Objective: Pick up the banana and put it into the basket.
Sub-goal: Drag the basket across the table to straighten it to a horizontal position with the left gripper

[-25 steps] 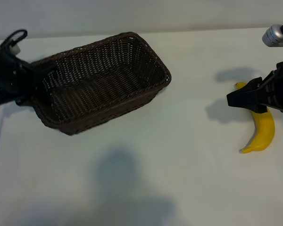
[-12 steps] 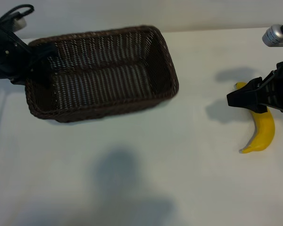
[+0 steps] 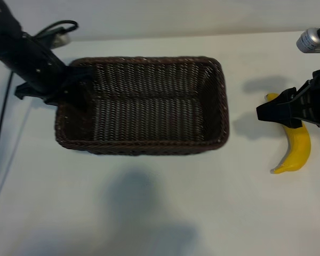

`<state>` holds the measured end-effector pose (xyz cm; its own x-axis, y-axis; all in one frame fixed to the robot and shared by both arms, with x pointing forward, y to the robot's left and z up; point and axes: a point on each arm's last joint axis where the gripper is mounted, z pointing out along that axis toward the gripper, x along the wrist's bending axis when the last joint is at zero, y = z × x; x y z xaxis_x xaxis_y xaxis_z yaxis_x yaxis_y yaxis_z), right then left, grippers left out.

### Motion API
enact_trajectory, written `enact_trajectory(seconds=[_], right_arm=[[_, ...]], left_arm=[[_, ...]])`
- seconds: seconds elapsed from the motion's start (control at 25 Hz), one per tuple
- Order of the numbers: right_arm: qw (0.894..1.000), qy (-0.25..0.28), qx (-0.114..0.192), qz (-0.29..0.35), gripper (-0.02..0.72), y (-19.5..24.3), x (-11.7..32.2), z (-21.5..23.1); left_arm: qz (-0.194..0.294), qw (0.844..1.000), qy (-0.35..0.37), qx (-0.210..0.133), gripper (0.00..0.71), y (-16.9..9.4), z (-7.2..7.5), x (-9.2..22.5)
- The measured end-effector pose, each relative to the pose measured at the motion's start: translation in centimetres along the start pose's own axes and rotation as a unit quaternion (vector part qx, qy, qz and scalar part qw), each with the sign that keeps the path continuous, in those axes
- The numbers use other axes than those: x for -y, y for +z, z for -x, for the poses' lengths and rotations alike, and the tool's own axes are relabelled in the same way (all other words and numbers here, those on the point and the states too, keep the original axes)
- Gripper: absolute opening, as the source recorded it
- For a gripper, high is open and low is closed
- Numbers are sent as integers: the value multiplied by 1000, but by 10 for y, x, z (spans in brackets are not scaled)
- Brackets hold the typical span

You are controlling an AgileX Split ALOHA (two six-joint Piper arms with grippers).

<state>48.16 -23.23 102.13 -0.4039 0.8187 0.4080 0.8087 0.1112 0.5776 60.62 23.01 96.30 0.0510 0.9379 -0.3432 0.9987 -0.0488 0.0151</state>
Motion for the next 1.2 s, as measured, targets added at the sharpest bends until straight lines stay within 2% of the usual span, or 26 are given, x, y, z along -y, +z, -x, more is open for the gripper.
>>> enact_trajectory(seconds=[0.24, 0.4, 0.64, 1.2], right_arm=[[1000, 0, 0, 0, 569, 0, 0, 0], [1000, 0, 0, 0, 569, 0, 0, 0], [1000, 0, 0, -1, 569, 0, 0, 0], [1000, 0, 0, 0, 569, 0, 0, 0]], left_arm=[[-2, 1000, 5, -1, 161, 21, 21, -9], [-14, 1000, 6, -5, 161, 40, 26, -10], [-26, 1000, -3, -4, 160, 59, 32, -11], [-23, 1000, -9, 2, 160, 62, 34, -13]])
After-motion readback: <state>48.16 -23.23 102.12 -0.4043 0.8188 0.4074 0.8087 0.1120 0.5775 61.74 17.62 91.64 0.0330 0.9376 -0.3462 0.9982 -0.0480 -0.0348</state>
